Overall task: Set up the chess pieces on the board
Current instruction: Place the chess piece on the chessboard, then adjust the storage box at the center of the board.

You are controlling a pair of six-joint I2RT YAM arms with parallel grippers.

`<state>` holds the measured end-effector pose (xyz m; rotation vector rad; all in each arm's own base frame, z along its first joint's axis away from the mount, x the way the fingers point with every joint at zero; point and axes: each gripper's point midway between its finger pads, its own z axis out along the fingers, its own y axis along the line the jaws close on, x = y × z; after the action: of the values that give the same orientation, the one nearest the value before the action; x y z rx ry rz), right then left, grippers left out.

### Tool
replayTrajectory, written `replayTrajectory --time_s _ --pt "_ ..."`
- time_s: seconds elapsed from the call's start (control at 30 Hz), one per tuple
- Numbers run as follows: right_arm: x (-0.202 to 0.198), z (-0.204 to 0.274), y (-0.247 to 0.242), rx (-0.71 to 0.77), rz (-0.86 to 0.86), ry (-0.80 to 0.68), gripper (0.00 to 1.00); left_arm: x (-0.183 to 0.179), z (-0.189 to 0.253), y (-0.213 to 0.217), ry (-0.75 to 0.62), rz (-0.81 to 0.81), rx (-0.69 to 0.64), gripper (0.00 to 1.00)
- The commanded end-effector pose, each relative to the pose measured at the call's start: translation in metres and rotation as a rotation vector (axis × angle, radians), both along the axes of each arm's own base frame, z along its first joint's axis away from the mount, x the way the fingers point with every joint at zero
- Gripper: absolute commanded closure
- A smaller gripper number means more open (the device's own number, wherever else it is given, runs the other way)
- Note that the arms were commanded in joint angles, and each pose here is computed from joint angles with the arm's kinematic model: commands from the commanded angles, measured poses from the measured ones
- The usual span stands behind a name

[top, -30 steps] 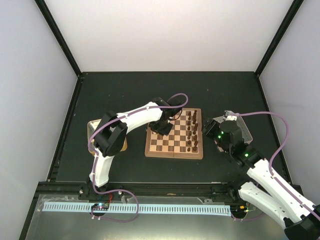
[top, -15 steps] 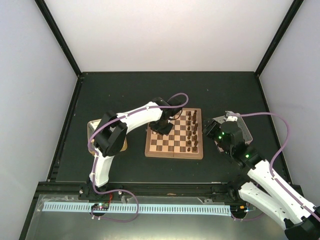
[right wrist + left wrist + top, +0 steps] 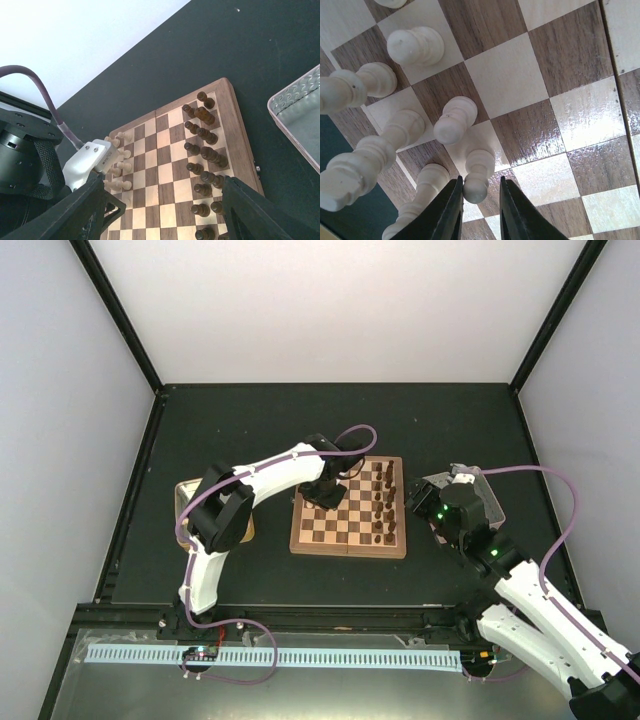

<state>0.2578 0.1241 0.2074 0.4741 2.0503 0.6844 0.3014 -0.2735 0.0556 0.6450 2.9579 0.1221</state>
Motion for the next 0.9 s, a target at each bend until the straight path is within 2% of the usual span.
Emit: replayTrajectory --time_s 0.0,0.27,0.47,0.67,0.73,0.87 --pt "0.000 0.000 -0.007 0.000 -0.037 -0.005 0.36 0.008 0.009 -0.005 -0.025 0.000 -0.026 0.76" --pt "-0.002 0.008 -0.008 0.018 -0.037 -0.020 0.36 0.007 0.044 -0.011 -0.061 0.002 -0.114 0.72" --pt "-0.006 0.010 -0.010 0.026 -0.032 -0.027 0.36 0.012 0.096 0.005 -0.193 0.050 -0.194 0.65" --pt "-0.011 0.005 -0.009 0.024 -0.011 -0.012 0.35 0.010 0.125 0.068 -0.340 0.191 -0.217 0.54" --pt "-0.013 0.003 -0.007 0.025 0.001 -0.007 0.35 0.005 0.128 0.094 -0.383 0.259 -0.237 0.45" --pt "-0.013 -0.002 -0.003 0.023 0.021 0.003 0.35 -0.014 0.105 0.147 -0.396 0.418 -0.306 0.31"
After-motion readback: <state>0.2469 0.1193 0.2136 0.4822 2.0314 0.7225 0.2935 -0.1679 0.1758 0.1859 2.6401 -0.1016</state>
